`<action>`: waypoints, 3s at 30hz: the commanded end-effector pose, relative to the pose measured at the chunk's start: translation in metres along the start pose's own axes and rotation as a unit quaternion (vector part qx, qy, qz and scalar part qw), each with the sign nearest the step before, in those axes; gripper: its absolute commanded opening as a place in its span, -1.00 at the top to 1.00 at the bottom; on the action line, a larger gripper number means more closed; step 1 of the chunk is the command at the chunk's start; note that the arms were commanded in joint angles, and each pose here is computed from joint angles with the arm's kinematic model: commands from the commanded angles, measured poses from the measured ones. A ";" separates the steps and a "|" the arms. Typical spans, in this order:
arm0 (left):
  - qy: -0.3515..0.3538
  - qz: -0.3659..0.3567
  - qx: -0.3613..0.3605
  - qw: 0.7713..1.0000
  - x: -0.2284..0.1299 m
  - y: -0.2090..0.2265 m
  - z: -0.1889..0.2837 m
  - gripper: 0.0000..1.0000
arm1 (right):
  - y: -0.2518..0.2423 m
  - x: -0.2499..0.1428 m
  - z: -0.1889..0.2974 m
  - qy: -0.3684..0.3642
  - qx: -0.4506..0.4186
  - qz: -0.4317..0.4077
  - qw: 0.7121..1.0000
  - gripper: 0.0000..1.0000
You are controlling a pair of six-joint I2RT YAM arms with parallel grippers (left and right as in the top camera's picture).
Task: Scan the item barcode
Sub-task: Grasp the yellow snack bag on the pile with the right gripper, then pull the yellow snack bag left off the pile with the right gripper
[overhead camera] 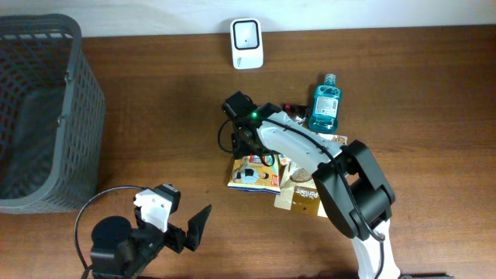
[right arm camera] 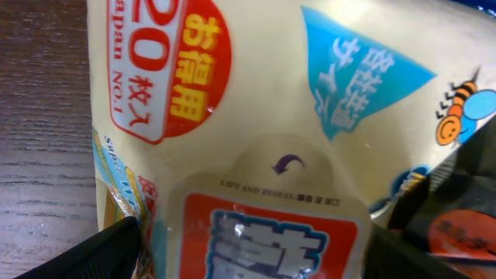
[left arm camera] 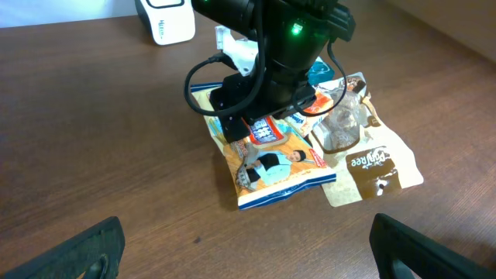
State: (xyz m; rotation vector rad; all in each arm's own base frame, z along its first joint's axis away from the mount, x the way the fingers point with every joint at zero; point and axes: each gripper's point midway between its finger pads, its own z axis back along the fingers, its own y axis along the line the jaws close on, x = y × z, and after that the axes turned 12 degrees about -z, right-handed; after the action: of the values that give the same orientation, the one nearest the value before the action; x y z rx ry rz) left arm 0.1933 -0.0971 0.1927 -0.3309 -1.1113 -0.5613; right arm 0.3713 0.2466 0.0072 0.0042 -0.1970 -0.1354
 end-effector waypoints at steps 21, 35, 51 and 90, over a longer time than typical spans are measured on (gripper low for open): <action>-0.003 -0.008 -0.003 1.000 0.000 -0.001 0.001 -0.98 | 0.004 0.000 0.015 0.039 -0.005 0.000 0.999 -0.35; 0.021 0.004 -0.009 1.000 -0.012 -0.004 0.001 -0.98 | 0.005 0.005 0.047 0.049 -0.011 0.047 0.998 -0.54; 0.039 0.013 -0.013 0.999 -0.021 -0.007 0.001 -0.98 | 0.009 -0.001 0.045 0.066 0.003 0.045 0.997 -0.76; 0.039 0.013 -0.013 0.999 -0.021 -0.007 0.001 -0.99 | 0.080 0.026 0.089 0.091 0.189 -0.088 0.974 0.17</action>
State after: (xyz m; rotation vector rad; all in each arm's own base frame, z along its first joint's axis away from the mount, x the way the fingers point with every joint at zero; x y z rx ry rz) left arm 0.1821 -0.0957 0.1734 -0.3441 -1.0145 -0.5463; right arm 0.3789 0.3194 0.0826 0.3548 -0.0283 -0.2219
